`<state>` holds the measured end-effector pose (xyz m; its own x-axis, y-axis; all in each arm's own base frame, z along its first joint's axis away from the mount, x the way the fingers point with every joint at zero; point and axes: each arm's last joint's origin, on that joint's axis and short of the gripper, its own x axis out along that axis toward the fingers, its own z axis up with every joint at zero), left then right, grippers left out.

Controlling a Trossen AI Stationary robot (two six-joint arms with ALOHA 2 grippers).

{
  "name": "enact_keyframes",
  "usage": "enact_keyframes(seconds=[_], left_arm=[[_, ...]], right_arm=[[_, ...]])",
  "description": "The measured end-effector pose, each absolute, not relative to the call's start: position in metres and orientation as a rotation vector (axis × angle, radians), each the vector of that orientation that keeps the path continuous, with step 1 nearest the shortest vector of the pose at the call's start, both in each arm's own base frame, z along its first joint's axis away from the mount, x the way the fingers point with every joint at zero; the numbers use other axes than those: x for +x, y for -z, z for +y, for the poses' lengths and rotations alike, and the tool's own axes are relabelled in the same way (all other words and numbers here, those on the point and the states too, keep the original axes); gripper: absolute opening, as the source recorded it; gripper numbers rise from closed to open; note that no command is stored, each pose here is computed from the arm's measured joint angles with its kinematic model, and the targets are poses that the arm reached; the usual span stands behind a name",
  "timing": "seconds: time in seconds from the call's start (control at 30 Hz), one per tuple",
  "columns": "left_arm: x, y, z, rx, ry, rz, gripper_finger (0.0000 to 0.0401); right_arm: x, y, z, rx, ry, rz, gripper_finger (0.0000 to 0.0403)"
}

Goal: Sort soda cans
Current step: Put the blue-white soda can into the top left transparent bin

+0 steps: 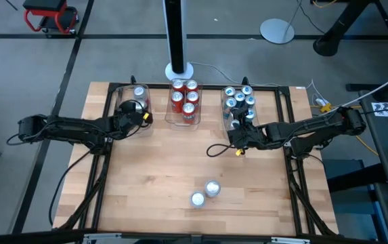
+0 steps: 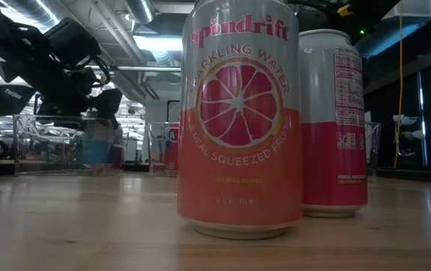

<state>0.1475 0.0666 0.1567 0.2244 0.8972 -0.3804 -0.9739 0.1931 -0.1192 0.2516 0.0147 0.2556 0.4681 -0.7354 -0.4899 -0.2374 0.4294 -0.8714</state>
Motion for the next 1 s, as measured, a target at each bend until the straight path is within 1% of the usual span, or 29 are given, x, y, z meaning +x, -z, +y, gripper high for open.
enact_keyframes(seconds=[0.13,0.27,0.43,0.57,0.67,0.87,1.0], left_arm=[[0.1474,-0.1558,0.0667,-0.351,-1.338,0.259,0.0308],[0.147,-0.1533,0.0678,-0.296,-1.399,0.266,0.0308],[0.1484,-0.1506,0.0683,-0.337,-1.415,0.238,0.032],[0.148,-0.1494,0.0681,-0.328,-1.416,0.254,0.0329],[0.1479,-0.1493,0.0681,-0.299,-1.409,0.281,0.033],[0.1479,-0.1492,0.0681,-0.361,-1.418,0.233,0.0332],[0.1481,-0.1485,0.0683,-0.352,-1.392,0.27,0.0332]], right_arm=[[0.2516,-0.2556,0.0147,-1.123,0.401,1.08,0.038],[0.2516,-0.2556,0.0147,-1.123,0.401,1.08,0.038],[0.2518,-0.2555,0.0149,-1.119,0.39,1.077,0.038],[0.2518,-0.2553,0.0151,-1.116,0.384,1.076,0.038],[0.2519,-0.2554,0.0151,-1.116,0.384,1.076,0.038],[0.2519,-0.2554,0.015,-1.116,0.384,1.076,0.038],[0.2519,-0.2554,0.0151,-1.116,0.383,1.076,0.038]])
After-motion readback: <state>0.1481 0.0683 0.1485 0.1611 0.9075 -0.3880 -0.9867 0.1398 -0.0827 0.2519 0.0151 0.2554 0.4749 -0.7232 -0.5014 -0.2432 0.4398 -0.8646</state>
